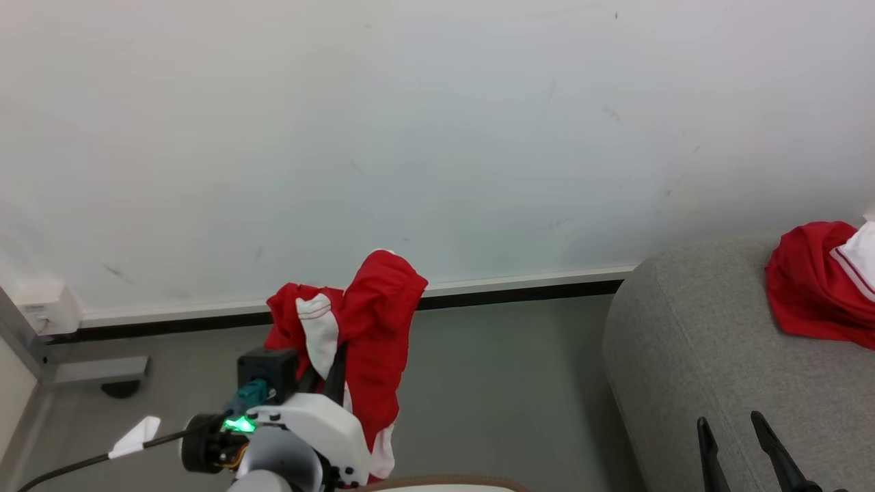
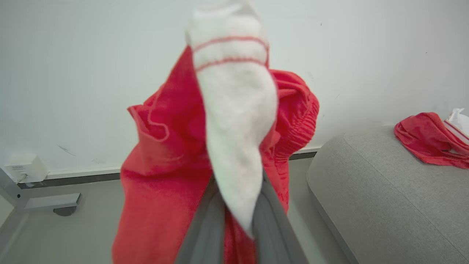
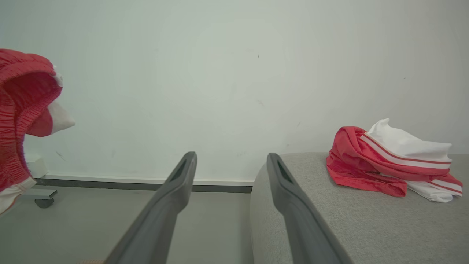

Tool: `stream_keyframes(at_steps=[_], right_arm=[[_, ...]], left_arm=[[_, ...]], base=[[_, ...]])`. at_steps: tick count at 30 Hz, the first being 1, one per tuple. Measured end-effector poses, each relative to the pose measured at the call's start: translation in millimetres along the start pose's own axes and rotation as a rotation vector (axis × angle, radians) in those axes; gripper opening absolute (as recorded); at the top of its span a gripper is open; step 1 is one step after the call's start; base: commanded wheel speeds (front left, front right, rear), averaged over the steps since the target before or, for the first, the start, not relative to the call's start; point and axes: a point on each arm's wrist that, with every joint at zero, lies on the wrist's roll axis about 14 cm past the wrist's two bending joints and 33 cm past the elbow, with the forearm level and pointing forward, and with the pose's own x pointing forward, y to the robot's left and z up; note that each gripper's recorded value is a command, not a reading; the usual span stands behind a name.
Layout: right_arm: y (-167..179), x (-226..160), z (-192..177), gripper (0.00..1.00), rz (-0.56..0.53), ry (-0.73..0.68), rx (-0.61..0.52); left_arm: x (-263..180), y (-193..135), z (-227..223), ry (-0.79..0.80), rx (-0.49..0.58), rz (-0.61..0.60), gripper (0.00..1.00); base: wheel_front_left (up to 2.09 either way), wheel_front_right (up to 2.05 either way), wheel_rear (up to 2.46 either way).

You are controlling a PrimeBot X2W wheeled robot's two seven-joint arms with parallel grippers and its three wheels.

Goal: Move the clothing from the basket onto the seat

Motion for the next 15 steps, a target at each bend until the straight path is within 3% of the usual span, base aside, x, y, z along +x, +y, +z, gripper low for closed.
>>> stream_keyframes(at_steps=[6,10,15], right_arm=[[12.5,1.7,-2.7,1.00,0.032,0.006,0.040],[35.8,7.3,-2.7,1.00,0.131,0.022,0.098],[49.5,14.5,-1.1,1.00,0.256,0.062,0.092]], left_arm=[[-2.4,-9.3,5.3,-0.012,-0.009,-0.031,0.00],[-3.2,-19.1,6.1,-0.008,-0.024,-0.073,0.00],[-4.6,-33.4,4.9,0.001,-0.045,-0.129,0.00]], base=[[0.00,0.00,0.00],[0.00,0.00,0.00],[0.00,0.00,0.00]])
